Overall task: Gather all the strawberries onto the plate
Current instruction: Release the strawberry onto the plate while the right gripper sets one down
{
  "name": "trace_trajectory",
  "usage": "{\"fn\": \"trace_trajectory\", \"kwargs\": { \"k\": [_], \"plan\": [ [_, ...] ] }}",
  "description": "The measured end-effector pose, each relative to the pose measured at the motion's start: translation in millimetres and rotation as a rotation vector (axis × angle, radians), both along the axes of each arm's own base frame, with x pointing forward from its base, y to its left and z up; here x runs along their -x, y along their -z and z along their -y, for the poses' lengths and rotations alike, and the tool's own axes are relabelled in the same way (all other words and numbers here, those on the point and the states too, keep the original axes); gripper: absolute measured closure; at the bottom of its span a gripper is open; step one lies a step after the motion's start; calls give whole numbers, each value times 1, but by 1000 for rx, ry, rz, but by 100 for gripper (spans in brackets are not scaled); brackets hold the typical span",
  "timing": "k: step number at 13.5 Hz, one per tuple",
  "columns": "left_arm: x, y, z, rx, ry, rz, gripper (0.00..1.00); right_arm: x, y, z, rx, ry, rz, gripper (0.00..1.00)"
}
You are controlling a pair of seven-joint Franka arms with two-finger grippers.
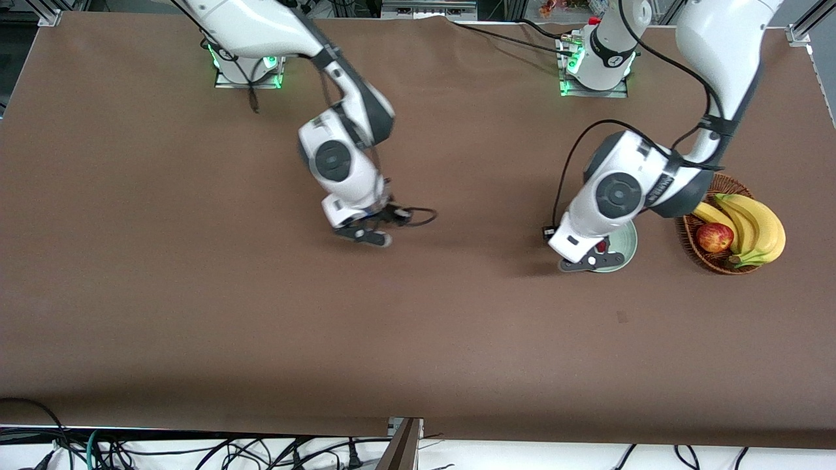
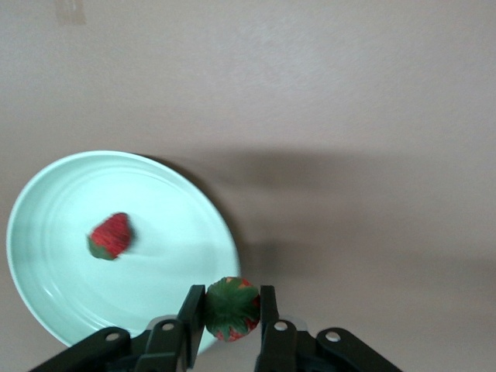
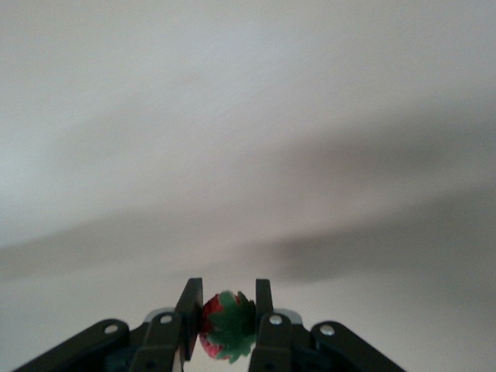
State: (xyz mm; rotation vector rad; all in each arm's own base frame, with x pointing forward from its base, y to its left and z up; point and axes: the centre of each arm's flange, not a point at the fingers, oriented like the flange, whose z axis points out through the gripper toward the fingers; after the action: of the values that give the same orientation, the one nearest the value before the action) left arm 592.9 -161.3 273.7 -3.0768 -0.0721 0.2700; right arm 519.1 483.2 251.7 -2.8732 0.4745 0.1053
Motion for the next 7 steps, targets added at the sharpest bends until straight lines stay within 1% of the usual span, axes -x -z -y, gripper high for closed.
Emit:
{"fn": "trace_trajectory", "kwargs": {
  "k": [1, 3, 5, 7],
  "plan": [
    [-3, 2, -21, 28, 55, -17, 67, 5, 0, -26, -21, 6, 13, 68],
    [-7, 11, -61, 85, 137, -48, 67, 10, 6, -66, -77, -10, 66, 68],
    [-5, 28, -88, 125, 181, -81, 67, 16, 25, -93, -122, -24, 112, 68],
    [-1, 51, -95, 151, 193, -113, 67, 28, 52, -112, -154, -36, 149, 68]
  ]
}}
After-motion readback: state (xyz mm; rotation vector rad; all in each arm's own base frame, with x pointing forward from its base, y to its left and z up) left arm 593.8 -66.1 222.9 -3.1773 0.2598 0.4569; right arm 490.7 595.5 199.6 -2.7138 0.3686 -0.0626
